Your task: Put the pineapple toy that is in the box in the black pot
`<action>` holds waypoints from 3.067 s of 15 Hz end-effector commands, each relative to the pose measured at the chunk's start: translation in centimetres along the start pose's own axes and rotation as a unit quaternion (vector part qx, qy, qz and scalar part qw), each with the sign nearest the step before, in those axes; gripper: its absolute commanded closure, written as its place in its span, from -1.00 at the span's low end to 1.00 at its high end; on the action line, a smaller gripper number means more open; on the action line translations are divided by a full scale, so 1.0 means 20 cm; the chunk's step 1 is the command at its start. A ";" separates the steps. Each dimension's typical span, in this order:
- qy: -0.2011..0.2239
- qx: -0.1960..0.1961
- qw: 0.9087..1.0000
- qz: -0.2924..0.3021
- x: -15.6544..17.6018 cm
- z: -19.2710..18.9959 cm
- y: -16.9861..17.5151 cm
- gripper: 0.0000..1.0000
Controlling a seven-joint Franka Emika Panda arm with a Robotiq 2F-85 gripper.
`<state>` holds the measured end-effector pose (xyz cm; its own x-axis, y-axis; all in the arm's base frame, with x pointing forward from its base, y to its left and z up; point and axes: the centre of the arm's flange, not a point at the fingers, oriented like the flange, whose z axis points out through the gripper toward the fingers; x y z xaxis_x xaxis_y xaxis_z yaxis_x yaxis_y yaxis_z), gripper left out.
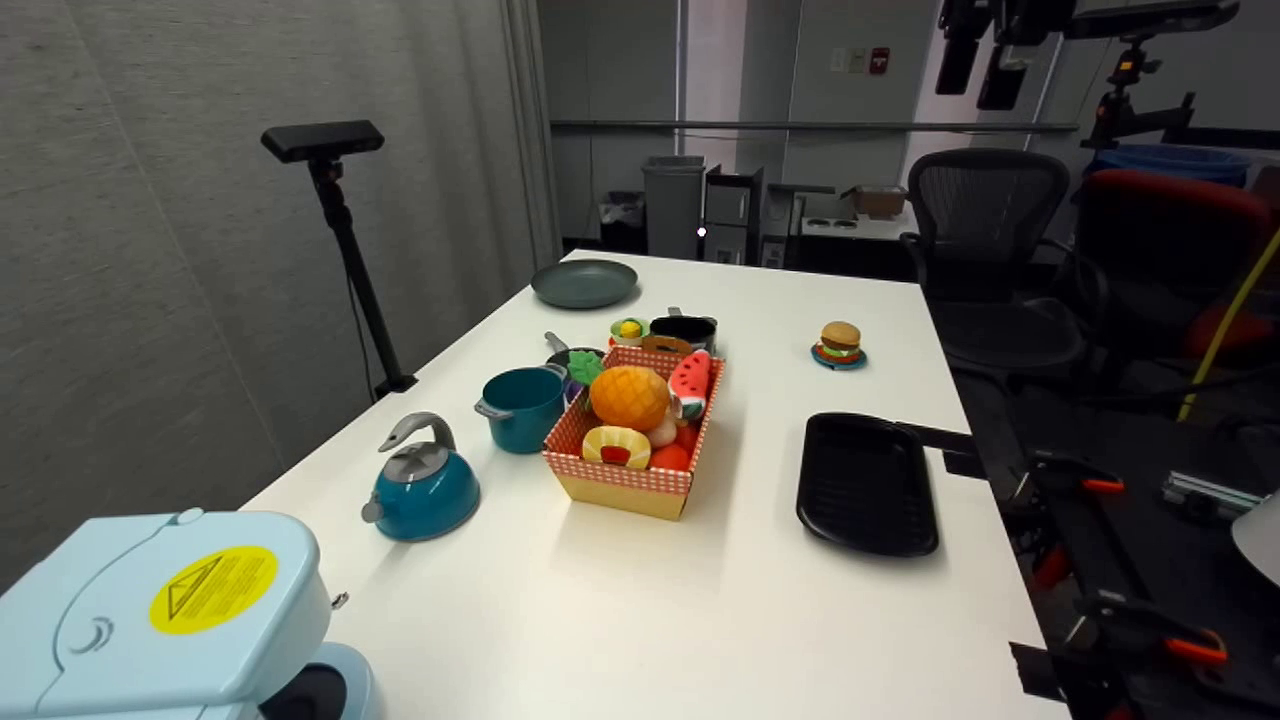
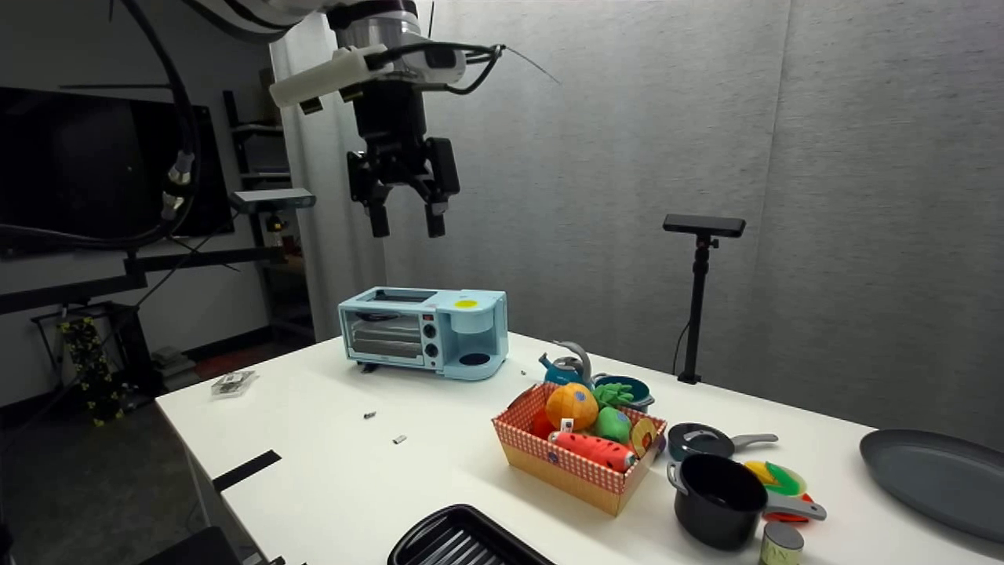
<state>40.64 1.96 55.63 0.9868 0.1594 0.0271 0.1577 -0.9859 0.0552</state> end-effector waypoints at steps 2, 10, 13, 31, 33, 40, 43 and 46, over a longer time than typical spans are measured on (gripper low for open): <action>-0.002 -0.007 1.000 0.010 0.08 -0.02 0.19 -1.00; -0.008 -0.018 0.999 -0.036 0.20 0.02 0.28 -1.00; -0.020 -0.024 0.999 -0.019 0.15 0.06 0.24 -1.00; -0.019 -0.023 1.000 -0.006 0.23 0.07 0.21 -1.00; -0.020 -0.024 1.000 0.000 0.28 0.09 0.22 -1.00; -0.023 -0.025 0.999 0.013 0.42 0.21 0.21 -1.00; -0.028 -0.025 0.999 0.016 0.47 0.27 0.19 -1.00; -0.032 -0.027 0.999 0.017 0.54 0.34 0.19 -1.00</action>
<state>49.99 -0.75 49.92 0.9891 0.1416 -0.0412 0.1453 -0.9835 0.1078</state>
